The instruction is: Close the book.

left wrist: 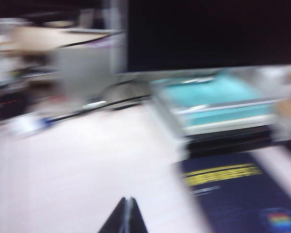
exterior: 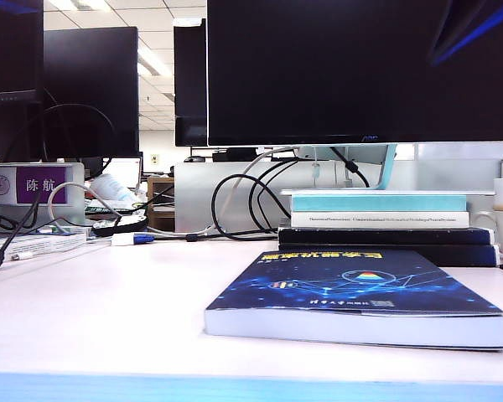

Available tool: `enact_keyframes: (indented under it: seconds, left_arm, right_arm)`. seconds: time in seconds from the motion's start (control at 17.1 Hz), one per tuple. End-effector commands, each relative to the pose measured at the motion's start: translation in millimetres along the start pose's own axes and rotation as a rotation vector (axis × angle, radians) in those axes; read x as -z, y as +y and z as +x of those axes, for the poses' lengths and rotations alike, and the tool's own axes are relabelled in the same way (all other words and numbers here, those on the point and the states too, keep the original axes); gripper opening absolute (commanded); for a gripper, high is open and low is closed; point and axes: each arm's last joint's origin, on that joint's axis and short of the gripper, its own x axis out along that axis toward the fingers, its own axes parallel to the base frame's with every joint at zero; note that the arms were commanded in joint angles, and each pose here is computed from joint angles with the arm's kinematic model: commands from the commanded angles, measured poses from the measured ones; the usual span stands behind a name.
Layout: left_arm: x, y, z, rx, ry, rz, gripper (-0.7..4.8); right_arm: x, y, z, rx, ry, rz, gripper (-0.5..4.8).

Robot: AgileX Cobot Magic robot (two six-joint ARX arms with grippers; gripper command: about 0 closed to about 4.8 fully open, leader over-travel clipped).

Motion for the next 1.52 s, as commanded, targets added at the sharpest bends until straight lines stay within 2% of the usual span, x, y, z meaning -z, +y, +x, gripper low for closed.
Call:
enact_keyframes:
  seconds: [0.06, 0.12, 0.18, 0.23, 0.35, 0.53, 0.64, 0.76, 0.94, 1.17, 1.29, 1.4, 1.52]
  left_arm:
    - [7.6, 16.9, -12.5, -0.019, 0.081, -0.030, -0.05]
    - [9.0, 24.2, -16.4, -0.048, 0.087, -0.048, -0.05]
    - [8.4, 34.7, -22.9, -0.085, 0.072, -0.071, -0.05]
    - [6.7, 38.5, -27.6, -0.122, 0.051, -0.090, -0.05]
    - [5.4, 39.6, -31.4, -0.199, 0.028, -0.106, -0.05]
    - [15.7, 27.7, -34.3, -0.284, -0.017, -0.049, -0.01]
    - [26.0, 22.3, -41.8, -0.293, -0.053, -0.039, -0.02]
    - [45.3, 18.8, -48.6, -0.290, -0.097, -0.053, -0.02]
    - [62.2, 16.9, -52.2, -0.282, -0.163, -0.097, -0.05]
    - [84.0, 19.7, -49.0, -0.311, -0.228, -0.064, -0.05]
    - [101.4, 24.7, -42.7, -0.349, -0.258, -0.088, -0.05]
    - [117.4, 26.7, -38.5, -0.342, -0.240, -0.068, -0.05]
    - [128.3, 28.0, -36.2, -0.346, -0.197, -0.079, -0.05]
  right_arm:
    - [-4.1, 2.3, -21.7, 0.122, -0.135, -0.022, -0.02]
    - [-1.7, 3.8, -30.6, 0.161, -0.222, -0.035, -0.02]
    - [7.4, 5.7, -42.0, 0.205, -0.388, -0.025, -0.02]
    - [15.4, 6.1, -45.6, 0.228, -0.456, -0.017, -0.02]
    - [35.3, 5.8, -44.1, 0.242, -0.522, -0.010, -0.02]
    - [77.0, 1.4, -29.1, 0.285, -0.563, 0.026, -0.02]
    - [89.5, 2.5, -32.2, 0.276, -0.655, 0.029, -0.02]
    - [103.0, 5.5, -41.8, 0.271, -0.770, 0.014, -0.02]
    - [123.0, 5.7, -44.4, 0.299, -0.871, 0.016, -0.02]
    - [160.4, 1.2, -25.9, 0.315, -0.932, 0.017, -0.02]
    - [174.4, -3.5, -10.9, 0.337, -0.918, 0.032, -0.02]
    - [183.2, -8.0, 0.0, 0.372, -0.896, 0.023, -0.02]
    - [190.7, -13.6, 6.9, 0.431, -0.820, 0.032, -0.02]
